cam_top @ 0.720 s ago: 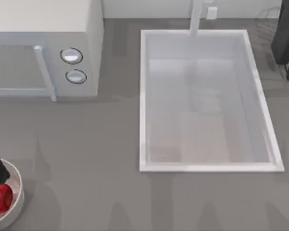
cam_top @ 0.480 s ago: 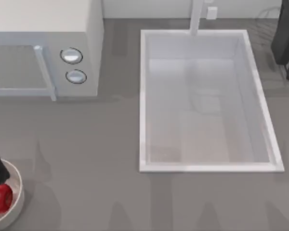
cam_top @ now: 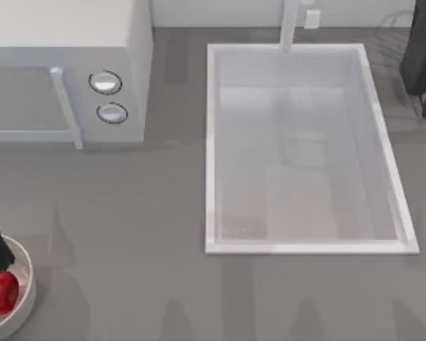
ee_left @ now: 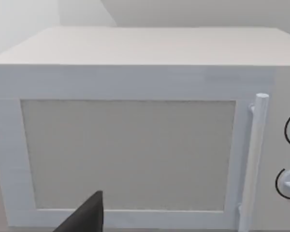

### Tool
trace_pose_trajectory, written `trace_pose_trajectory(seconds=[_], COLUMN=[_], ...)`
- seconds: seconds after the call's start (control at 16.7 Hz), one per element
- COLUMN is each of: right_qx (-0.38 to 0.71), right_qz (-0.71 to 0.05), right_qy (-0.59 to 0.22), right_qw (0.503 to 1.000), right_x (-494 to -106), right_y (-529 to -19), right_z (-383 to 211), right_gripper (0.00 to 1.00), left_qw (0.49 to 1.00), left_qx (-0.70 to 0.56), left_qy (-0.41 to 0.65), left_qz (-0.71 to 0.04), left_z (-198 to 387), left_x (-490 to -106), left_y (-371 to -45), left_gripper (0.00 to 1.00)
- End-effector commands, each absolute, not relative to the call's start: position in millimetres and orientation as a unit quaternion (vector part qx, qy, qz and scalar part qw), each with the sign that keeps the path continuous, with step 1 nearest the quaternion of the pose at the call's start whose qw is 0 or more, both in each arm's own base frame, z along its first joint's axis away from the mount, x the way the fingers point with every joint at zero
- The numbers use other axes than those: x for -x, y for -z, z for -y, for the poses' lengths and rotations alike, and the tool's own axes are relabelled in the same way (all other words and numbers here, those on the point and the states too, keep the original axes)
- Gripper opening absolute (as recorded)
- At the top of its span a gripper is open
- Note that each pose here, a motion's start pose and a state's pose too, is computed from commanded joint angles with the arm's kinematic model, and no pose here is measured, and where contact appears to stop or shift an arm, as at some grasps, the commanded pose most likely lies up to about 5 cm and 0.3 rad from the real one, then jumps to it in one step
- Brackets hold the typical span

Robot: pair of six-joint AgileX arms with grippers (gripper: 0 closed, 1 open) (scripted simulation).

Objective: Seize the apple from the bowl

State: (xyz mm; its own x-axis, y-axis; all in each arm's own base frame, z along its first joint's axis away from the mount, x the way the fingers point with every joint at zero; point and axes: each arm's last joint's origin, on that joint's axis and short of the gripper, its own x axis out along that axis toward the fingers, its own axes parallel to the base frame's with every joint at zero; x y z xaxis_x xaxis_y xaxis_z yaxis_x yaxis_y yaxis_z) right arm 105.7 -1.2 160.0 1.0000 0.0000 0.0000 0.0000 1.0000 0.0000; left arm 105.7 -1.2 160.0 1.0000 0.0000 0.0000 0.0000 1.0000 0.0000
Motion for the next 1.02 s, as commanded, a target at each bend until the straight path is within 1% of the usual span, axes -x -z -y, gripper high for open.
trace_pose_trajectory(seconds=[0.72, 0.9, 1.02], right_qx=[0.0, 0.0, 0.0], right_qz=[0.0, 0.0, 0.0], right_qy=[0.0, 0.0, 0.0], right_qw=[1.0, 1.0, 1.0], right_x=[-105.7, -105.7, -105.7], right_y=[-160.0, -160.0, -160.0], right_z=[1.2, 1.2, 1.2], right_gripper=[1.0, 1.0, 1.0], left_qw=[1.0, 0.999, 0.996], left_qx=[0.0, 0.001, 0.001], left_qy=[0.0, 0.001, 0.003], left_qz=[-0.001, -0.037, -0.094], left_z=[1.2, 1.4, 1.7], left_x=[-105.7, -106.5, -109.2], left_y=[-160.2, -168.3, -177.4], left_gripper=[1.0, 1.0, 1.0])
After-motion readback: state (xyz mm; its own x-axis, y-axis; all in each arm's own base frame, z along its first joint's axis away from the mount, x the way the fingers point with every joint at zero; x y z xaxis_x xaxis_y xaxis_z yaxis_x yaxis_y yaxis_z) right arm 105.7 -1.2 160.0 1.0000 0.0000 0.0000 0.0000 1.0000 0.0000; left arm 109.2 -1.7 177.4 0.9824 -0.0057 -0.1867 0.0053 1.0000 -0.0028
